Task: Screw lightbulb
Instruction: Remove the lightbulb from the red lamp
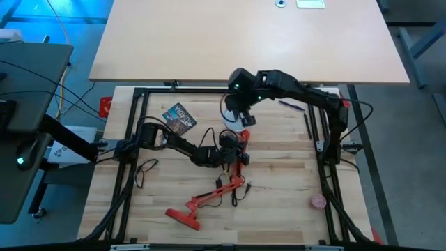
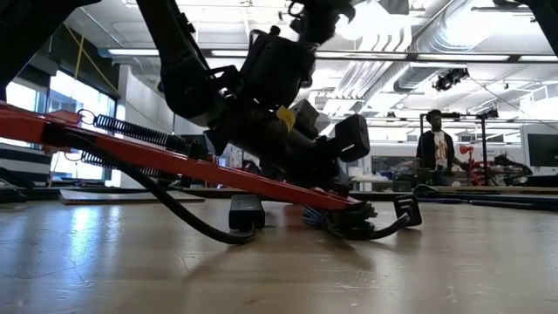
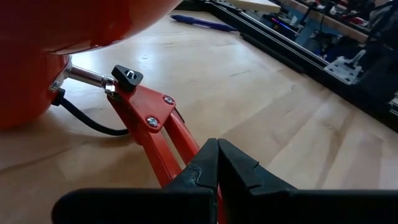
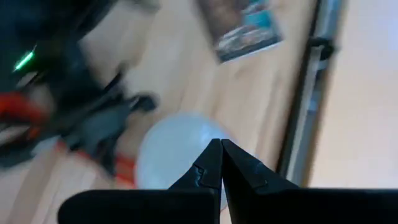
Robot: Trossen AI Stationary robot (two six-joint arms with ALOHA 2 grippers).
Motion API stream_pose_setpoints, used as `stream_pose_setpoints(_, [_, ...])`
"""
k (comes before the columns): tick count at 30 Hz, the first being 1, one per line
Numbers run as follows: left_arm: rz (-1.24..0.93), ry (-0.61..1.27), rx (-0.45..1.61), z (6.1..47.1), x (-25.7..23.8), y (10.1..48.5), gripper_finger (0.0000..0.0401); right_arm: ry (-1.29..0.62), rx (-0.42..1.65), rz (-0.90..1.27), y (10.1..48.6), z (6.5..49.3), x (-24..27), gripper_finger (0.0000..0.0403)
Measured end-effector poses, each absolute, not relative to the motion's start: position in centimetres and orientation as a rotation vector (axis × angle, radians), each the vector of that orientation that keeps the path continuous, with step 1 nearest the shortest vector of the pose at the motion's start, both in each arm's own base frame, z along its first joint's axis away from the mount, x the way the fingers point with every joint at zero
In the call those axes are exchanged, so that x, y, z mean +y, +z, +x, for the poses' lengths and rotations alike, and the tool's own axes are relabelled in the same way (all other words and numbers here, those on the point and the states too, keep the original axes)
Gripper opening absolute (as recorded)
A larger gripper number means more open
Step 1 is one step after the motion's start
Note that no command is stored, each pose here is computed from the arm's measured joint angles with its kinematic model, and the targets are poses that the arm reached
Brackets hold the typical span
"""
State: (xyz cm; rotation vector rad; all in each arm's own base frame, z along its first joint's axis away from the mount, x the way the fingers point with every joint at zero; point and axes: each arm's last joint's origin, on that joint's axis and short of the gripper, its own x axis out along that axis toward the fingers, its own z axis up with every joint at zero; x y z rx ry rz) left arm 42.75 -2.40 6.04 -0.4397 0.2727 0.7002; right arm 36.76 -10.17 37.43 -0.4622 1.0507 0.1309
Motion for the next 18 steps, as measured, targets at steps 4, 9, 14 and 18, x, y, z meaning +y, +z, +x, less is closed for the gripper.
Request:
stream_pose_setpoints(4, [-0.448,0.693,0.257,42.8,-2.4,6.1,0.0000,-0.102,1.008,-0.397,37.9,37.5,-10.5,0.0009])
stream_pose_setpoints(9, [-0.454,0.686,0.249,42.9,-2.5,6.2,0.0000,-0.194,1.031,-0.377,37.9,37.4,-10.5,0.0073])
stream_pose_setpoints(14, [-0.454,0.687,0.248,42.9,-2.5,6.2,0.0000,-0.275,1.075,-0.263,37.1,37.5,-10.3,0.0171])
stream_pose_setpoints(18, [-0.454,0.689,0.246,42.9,-2.5,6.2,0.0000,-0.377,1.150,-0.279,35.8,38.2,-9.4,0.0228])
